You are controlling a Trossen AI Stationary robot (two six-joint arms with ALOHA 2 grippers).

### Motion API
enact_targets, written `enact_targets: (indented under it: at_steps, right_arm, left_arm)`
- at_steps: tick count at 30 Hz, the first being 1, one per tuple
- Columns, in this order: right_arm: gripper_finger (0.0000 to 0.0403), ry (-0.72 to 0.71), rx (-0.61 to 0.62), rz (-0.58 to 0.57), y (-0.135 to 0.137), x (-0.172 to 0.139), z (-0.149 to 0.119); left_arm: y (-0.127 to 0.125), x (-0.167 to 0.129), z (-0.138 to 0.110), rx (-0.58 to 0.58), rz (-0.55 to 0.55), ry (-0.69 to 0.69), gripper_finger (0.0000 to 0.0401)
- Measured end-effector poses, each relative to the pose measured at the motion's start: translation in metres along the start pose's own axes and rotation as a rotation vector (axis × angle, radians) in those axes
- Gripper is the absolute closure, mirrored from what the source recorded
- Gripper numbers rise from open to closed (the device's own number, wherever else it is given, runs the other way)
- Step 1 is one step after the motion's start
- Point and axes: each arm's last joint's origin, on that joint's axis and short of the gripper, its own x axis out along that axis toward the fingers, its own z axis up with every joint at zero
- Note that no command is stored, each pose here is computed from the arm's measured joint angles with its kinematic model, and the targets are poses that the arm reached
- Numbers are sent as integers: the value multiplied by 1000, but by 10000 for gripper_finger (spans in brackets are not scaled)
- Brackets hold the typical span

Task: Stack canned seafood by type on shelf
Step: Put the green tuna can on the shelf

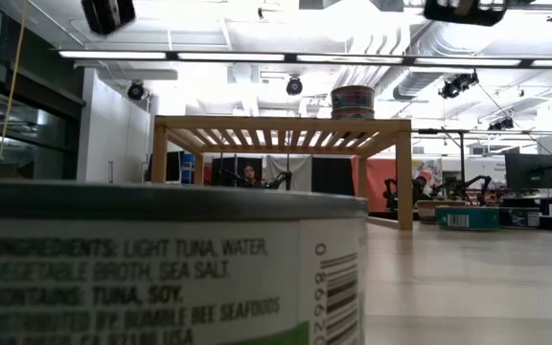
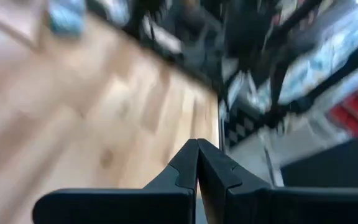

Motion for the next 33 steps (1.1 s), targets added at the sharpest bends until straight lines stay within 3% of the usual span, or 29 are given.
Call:
enact_targets:
  at_steps: [6, 9, 12, 16, 21, 22, 26, 33]
  right_arm:
    - [109, -158, -145, -91, -1, -1, 7]
    - [109, -226, -133, -76, 2, -1, 11]
    - [124, -219, -104, -81, 5, 2, 5]
    - [198, -136, -33, -207, -2, 22, -25]
    - [368, -89, 134, -297, -18, 56, -53]
    - [384, -85, 149, -297, -20, 63, -58]
    - [387, -68, 185, -293, -21, 85, -66]
    - [399, -15, 137, -273, -12, 119, -62]
  left_arm:
    - [-15, 48, -51, -67, -48, 323, 400]
    - [-29, 61, -72, 46, -28, 423, 400]
    - [-37, 76, -87, 235, 4, 448, 400]
    - [-44, 98, -95, 447, 4, 433, 400]
    - [-48, 117, -104, 634, -37, 432, 400]
    - [-51, 120, -104, 654, -63, 410, 400]
    - [-52, 130, -116, 722, -150, 409, 401]
    - [-48, 139, -141, 759, -183, 459, 401]
